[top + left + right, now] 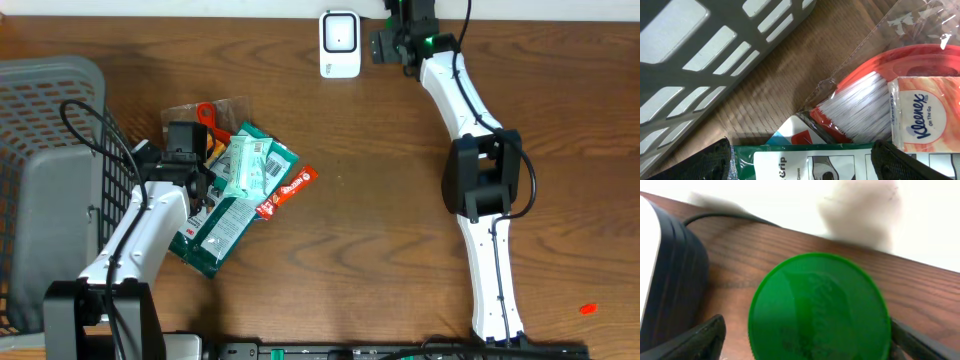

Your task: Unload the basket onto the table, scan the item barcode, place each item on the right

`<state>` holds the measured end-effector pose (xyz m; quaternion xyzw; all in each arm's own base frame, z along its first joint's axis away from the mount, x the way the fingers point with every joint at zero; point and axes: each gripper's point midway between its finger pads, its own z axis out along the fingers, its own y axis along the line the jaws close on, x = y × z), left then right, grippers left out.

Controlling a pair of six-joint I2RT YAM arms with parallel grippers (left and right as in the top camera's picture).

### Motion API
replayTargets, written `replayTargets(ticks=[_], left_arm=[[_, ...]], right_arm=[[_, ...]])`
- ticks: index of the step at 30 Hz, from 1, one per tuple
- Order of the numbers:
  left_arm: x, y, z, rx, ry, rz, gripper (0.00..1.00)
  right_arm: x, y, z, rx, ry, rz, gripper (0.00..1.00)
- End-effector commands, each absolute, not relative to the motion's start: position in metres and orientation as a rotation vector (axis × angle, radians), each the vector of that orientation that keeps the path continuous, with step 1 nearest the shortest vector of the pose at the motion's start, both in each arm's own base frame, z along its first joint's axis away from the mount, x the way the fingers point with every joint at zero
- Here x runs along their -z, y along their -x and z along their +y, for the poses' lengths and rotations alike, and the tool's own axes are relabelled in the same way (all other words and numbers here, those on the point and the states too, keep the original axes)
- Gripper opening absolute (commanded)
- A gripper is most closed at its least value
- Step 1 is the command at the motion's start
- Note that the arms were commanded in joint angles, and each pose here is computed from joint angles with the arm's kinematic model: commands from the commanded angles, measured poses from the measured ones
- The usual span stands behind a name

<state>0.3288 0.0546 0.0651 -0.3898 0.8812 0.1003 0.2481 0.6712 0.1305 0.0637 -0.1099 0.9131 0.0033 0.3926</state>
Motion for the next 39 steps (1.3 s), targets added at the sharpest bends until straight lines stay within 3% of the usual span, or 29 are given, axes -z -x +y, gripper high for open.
replayTargets(ticks=[1,5,11,18,23,30,35,39], left_arm=[[-0.061,-0.326,0.058,-0.289,1.095,2.392,0.89],[-0.062,-0.327,0.058,-0.287,1.094,2.390,0.89],[-0.062,-0.327,0.058,-0.287,1.094,2.390,0.89],[-0.062,-0.327,0.058,-0.287,1.095,2.389,0.89],[-0.062,-0.328,0.058,-0.282,1.094,2.383,0.89],[-0.063,-0.330,0.058,-0.279,1.093,2.378,0.89],[-0.063,-0.330,0.058,-0.278,1.093,2.376,0.89],[-0.063,-0.330,0.058,-0.279,1.093,2.377,0.89]], right_arm=[[-0.073,-0.676,0.115,0.023,0.260,2.302,0.88],[-0.071,-0.676,0.112,0.025,0.256,2.307,0.79],[-0.051,-0.671,0.113,0.029,0.268,2.349,0.90],[-0.011,-0.661,0.118,0.045,0.425,2.412,0.86],[-0.017,-0.665,0.124,0.058,0.475,2.370,0.86],[-0.022,-0.671,0.129,0.031,0.392,2.350,0.93],[-0.027,-0.674,0.134,-0.004,0.209,2.347,0.90],[-0.030,-0.675,0.144,-0.028,0.199,2.330,0.82]])
